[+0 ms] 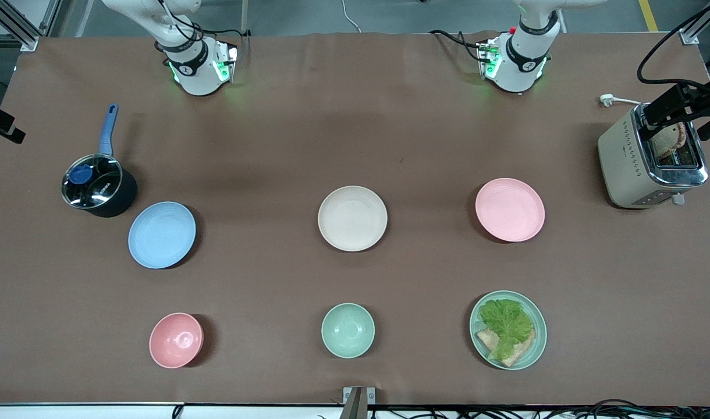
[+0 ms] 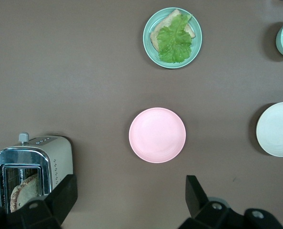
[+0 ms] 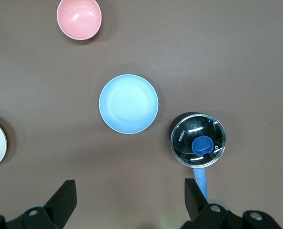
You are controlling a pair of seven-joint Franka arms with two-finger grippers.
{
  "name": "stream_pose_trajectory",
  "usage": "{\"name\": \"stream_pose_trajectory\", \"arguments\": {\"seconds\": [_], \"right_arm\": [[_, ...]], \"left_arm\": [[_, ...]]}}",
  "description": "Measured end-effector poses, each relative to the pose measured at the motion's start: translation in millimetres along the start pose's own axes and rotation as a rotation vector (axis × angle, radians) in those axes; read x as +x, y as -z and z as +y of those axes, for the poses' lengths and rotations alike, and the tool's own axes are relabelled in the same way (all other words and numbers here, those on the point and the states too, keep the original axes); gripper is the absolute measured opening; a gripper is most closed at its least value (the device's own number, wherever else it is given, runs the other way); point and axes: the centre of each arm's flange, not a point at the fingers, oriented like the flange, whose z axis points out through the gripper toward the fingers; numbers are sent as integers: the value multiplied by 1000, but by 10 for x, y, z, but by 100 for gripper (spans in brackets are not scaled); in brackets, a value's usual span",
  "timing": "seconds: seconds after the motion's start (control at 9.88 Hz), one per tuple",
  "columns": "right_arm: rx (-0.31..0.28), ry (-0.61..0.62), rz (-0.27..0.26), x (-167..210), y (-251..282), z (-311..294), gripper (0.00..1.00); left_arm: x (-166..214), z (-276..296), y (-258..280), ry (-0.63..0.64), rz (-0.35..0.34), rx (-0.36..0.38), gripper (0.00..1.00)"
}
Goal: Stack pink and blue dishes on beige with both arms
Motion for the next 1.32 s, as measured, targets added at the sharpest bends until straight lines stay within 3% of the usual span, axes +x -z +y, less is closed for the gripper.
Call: {"name": "stream_pose_trajectory", "arguments": {"seconds": [0.41,0.71,1.01,1.32], "right_arm": [[-1,0,-3,16,-26,4,100],[-5,43,-2,271,-300,-2,100],[69,58,-81,619,-1095,165,100],[179,112,-69,861,-2176,654,100]], "left_arm": [[0,1,-12,0,-3,0,100],[39,-14,-357,6,-56,-36,100],[145,-131,-1477,-16,-113,-86,100],[84,-221,-2841,-122,-161,-92,100]]}}
